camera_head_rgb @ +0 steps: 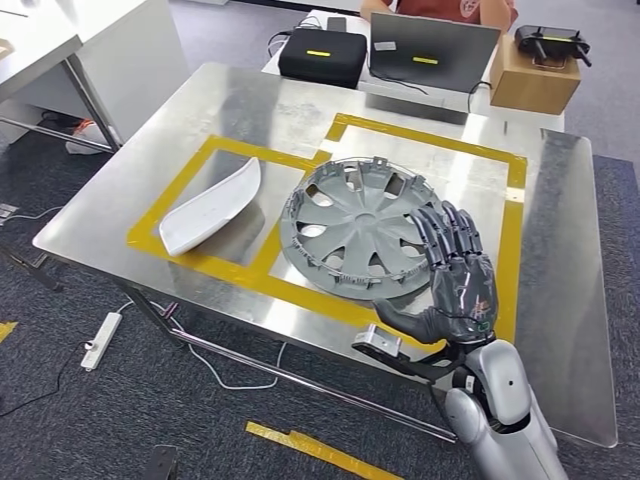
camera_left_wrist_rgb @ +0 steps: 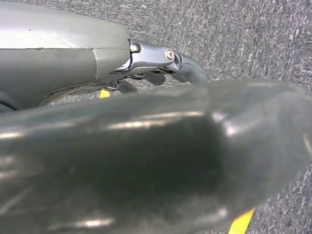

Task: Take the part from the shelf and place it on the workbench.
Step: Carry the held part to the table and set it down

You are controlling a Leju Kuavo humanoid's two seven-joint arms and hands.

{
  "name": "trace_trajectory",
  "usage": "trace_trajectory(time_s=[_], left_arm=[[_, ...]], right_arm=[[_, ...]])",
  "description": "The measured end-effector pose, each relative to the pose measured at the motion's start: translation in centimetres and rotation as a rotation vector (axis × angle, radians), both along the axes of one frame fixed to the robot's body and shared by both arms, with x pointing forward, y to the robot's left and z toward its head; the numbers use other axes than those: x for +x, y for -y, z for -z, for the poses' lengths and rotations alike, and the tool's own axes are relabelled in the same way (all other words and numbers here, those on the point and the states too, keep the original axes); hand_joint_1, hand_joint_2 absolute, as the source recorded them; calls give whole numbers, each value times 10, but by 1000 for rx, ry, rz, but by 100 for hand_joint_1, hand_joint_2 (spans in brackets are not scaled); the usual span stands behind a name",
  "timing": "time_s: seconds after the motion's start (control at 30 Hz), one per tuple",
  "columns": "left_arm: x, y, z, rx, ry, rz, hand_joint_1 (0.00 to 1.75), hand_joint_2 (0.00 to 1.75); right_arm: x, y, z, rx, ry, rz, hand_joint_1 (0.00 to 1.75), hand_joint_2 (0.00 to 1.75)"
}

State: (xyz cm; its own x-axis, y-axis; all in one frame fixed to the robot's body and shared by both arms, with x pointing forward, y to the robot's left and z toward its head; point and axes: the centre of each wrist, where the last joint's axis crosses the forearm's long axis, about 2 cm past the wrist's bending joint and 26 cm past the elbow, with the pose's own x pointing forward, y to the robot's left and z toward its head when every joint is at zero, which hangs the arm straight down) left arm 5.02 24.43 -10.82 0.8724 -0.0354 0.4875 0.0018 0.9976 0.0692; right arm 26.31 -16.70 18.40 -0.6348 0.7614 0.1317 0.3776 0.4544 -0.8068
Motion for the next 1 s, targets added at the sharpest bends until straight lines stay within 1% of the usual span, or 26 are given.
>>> trace_trajectory(time_s=[0.3, 0.63, 0.77, 1.0], left_arm=[[1, 1, 0, 0, 1, 0, 0, 0], [2, 0, 0, 7, 1, -2, 0, 0], [0, 0, 0, 7, -5, -2, 0, 0], [2, -1, 0, 10, -2, -5, 0, 0]], right_arm=[[-2, 2, 1, -6, -7, 6, 0, 0], [0, -1, -7, 7, 8, 18, 0, 0], [0, -3, -8, 7, 4, 21, 0, 0], [-1, -5, -9, 8, -1, 23, 0, 0]])
